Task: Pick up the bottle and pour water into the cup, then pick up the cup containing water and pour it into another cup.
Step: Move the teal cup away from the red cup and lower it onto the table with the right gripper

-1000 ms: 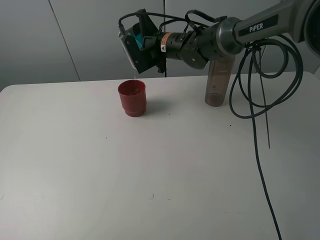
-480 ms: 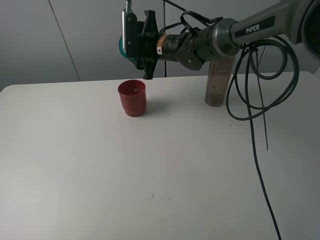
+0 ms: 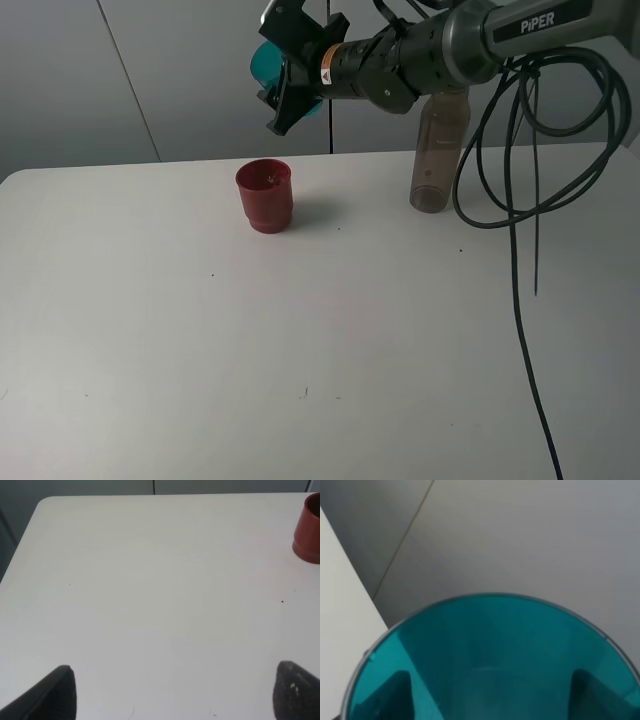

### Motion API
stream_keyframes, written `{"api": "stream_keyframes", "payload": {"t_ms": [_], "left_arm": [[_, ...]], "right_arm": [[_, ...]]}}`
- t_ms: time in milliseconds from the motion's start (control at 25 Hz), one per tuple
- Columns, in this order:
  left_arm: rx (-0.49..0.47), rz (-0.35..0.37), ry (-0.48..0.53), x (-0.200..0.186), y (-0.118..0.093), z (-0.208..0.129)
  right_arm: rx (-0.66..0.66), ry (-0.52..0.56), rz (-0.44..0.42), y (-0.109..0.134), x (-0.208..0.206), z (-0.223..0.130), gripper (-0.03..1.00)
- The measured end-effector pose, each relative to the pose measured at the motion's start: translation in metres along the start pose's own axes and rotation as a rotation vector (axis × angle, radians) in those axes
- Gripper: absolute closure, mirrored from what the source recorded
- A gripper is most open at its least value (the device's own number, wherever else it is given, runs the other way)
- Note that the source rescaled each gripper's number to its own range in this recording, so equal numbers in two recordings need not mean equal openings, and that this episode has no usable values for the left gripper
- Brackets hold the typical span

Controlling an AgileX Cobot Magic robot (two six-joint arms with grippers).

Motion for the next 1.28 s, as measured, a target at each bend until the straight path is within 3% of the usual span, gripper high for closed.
{"api": "stream_keyframes", "payload": {"t_ms": [240, 680, 1000, 1280], "left_arm": [[0.0, 0.0, 0.0, 0.0, 0.0, 0.0], [0.0, 0.0, 0.0, 0.0, 0.0, 0.0], [0.0, 0.0, 0.0, 0.0, 0.0, 0.0], [0.0, 0.0, 0.0, 0.0, 0.0, 0.0]], "right_arm": [[0.233, -0.025, -0.033, -0.021, -0.033, 0.022, 0.89], [0.391, -0.029, -0.007, -0.007, -0.12, 0.026, 0.89], [0.525, 0.054, 0.025, 0.029, -0.184, -0.001, 0.89], [0.606, 0.094, 0.033, 0.067, -0.205, -0.04, 0.89]]}}
Point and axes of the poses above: a point on each arm's last joint axis where the gripper is mounted, x pointing out along that axis toward the gripper, y along the wrist's bending axis when the last joint is at zero, z = x × y, the point moved 3 cm from there along x, pointing out along that axis toward the gripper, and after that the axes turned 15 degrees about -x, right-handed, at the moved point
